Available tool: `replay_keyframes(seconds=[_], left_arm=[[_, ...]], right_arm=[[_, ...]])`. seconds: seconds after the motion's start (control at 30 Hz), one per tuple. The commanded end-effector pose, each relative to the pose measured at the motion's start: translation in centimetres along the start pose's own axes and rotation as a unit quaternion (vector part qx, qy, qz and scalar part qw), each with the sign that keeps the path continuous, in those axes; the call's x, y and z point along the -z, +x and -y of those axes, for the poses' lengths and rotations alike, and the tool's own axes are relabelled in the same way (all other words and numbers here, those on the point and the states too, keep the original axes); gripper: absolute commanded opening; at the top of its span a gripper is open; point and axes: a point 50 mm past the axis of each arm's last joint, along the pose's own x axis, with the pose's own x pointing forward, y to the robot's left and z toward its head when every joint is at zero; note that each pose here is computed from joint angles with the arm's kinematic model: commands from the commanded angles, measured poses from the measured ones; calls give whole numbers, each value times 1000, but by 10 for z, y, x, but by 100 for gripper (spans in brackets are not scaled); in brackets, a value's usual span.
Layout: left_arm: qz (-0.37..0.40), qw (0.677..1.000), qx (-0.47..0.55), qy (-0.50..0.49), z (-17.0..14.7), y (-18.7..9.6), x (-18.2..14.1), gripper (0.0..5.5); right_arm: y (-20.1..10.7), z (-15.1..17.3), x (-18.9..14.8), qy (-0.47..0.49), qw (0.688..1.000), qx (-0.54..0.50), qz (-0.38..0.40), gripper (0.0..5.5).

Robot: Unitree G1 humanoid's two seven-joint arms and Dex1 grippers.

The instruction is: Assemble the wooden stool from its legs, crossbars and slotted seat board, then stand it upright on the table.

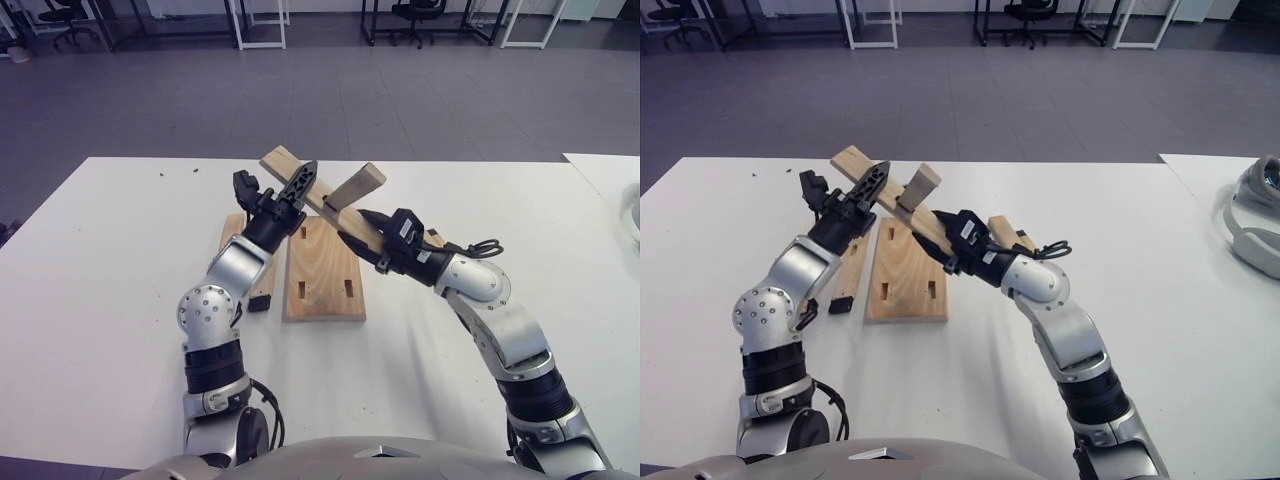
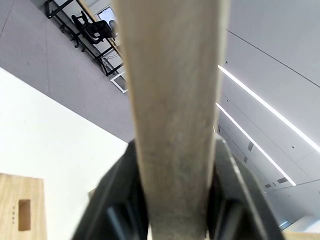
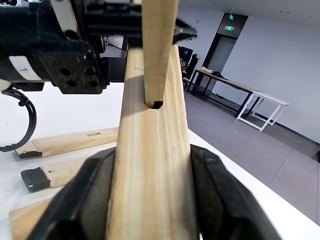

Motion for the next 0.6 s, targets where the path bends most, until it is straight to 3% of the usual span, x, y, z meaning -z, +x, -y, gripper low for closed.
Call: replay_keyframes(seconds=[0.03, 0.13, 0.23, 0.43, 0.6], left_arm=[[-17, 1000, -21, -10, -3, -10, 11, 103], [-14, 999, -43, -7, -8, -21, 11, 103], [47, 994, -100, 11, -17, -38, -6, 102], [65, 949, -221, 213, -5, -94, -15, 102], [77, 908, -272, 309, -12, -100, -15, 102]], right_arm=[[-1, -6, 0, -1, 1000, -6, 2, 207], [-4, -11, 3, 5, 1000, -10, -7, 207], [-7, -14, 8, 8, 1000, -4, -21, 269], [-32, 3, 48, -4, 989, 93, -119, 290], [-40, -5, 93, -26, 971, 78, -223, 290]])
